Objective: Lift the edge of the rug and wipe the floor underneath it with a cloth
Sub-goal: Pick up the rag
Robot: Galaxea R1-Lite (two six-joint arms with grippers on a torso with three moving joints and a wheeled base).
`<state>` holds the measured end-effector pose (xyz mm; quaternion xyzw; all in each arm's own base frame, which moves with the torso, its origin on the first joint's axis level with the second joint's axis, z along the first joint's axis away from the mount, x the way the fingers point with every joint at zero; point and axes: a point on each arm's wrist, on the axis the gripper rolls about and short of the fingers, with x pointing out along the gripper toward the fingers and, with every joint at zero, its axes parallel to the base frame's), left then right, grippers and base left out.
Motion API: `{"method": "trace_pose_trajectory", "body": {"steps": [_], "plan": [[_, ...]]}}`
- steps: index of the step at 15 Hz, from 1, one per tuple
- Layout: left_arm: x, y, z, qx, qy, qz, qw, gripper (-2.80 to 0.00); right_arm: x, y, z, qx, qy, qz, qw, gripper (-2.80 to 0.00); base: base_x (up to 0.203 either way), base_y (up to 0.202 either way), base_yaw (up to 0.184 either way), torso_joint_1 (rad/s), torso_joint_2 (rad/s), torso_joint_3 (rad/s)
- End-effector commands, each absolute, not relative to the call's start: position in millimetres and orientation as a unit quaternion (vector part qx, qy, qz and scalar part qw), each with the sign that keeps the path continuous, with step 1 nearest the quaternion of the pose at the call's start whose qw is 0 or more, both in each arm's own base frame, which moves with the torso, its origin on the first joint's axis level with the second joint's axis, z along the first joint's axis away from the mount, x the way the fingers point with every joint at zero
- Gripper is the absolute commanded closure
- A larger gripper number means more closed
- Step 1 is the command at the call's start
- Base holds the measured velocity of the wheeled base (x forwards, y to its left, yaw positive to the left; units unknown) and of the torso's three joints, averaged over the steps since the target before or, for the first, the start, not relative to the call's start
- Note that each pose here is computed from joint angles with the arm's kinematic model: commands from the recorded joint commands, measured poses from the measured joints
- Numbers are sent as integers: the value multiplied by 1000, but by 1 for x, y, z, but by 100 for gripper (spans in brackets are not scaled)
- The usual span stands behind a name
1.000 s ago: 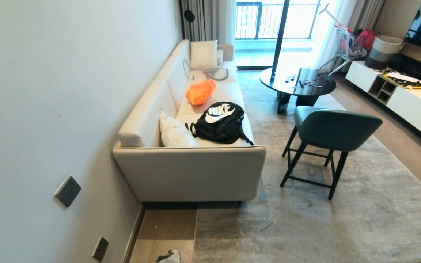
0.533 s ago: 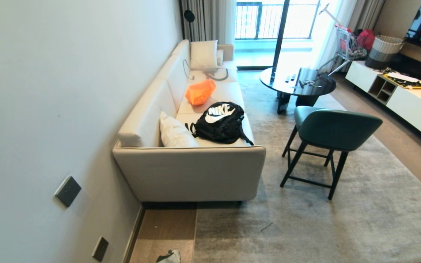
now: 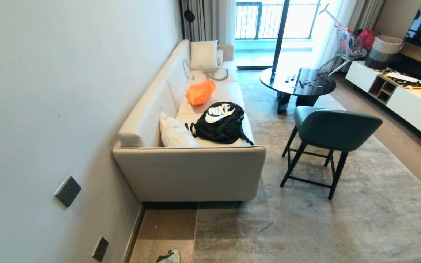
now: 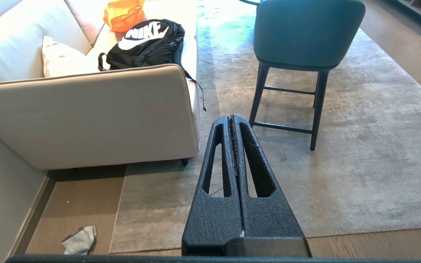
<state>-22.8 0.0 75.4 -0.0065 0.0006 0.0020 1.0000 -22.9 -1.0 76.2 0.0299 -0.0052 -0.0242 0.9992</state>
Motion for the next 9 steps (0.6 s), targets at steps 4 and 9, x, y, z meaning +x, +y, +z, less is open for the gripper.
{"method": "trace_pose_trajectory", "body": {"steps": [4,9], "plan": [[-23,0,76,-7,0,2,1000,0,-23,-1,76,30,-5,-24,999,0,0,0,0,0,0,0],[-23,0,75,-7,1,2,1000,0,-23,-1,76,30,-5,-24,999,0,0,0,0,0,0,0]]}}
